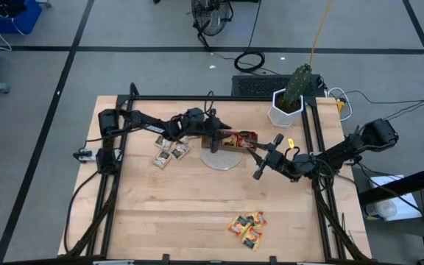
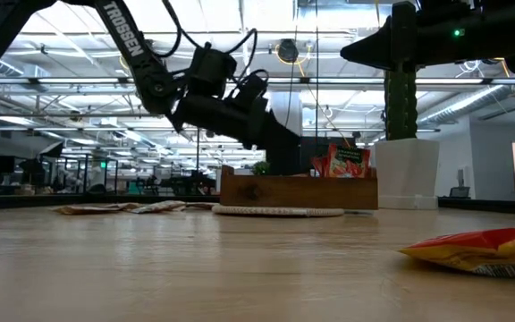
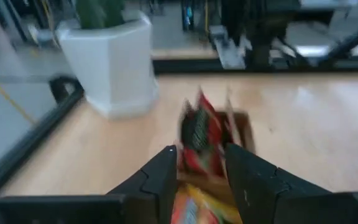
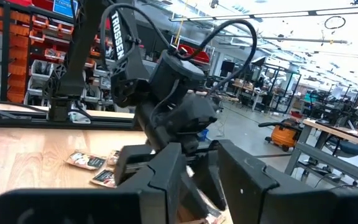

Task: Pick & Place Tea
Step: Put the orange tea bag into the middle section of the wood organizer

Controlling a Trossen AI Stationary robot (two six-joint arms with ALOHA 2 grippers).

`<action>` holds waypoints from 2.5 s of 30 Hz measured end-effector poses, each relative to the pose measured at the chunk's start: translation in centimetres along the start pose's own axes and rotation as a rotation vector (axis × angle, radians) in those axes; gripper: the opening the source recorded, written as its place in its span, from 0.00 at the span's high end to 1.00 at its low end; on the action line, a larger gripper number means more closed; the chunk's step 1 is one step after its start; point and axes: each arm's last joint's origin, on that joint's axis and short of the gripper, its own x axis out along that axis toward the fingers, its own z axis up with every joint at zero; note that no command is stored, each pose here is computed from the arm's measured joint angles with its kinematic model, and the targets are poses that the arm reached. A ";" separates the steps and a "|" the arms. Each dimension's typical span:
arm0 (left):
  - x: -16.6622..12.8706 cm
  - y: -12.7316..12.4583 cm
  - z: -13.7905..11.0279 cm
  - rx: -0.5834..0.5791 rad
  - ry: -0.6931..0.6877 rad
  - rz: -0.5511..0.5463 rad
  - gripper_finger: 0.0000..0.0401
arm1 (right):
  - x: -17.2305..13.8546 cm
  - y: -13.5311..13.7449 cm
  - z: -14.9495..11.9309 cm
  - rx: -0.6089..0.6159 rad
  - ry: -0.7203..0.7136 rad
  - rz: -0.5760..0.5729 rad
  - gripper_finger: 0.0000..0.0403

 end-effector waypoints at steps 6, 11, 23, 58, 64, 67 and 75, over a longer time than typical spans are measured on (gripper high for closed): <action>0.4 0.9 0.7 -0.045 0.295 0.043 0.66 | 0.0 0.1 0.0 0.001 -0.007 0.018 0.77; 1.2 2.0 2.4 -0.054 0.452 0.039 0.66 | 0.0 0.1 0.0 0.000 -0.008 0.021 0.77; 1.6 1.9 1.8 -0.049 0.530 -0.013 0.66 | 0.0 0.1 0.0 -0.001 -0.009 0.024 0.77; 2.3 1.4 1.1 -0.059 0.497 -0.104 0.66 | 0.0 0.3 -0.3 -0.027 0.003 0.075 0.77; 2.4 1.0 1.2 -0.053 0.496 -0.112 0.66 | 0.0 0.3 -0.3 -0.027 0.003 0.074 0.77; 2.0 0.8 2.0 -0.037 0.489 -0.108 0.66 | 0.0 0.3 -0.3 -0.027 0.003 0.074 0.77; -0.2 -4.5 6.5 0.379 0.556 -0.044 0.96 | 0.2 0.1 -0.4 -0.034 0.012 0.059 0.77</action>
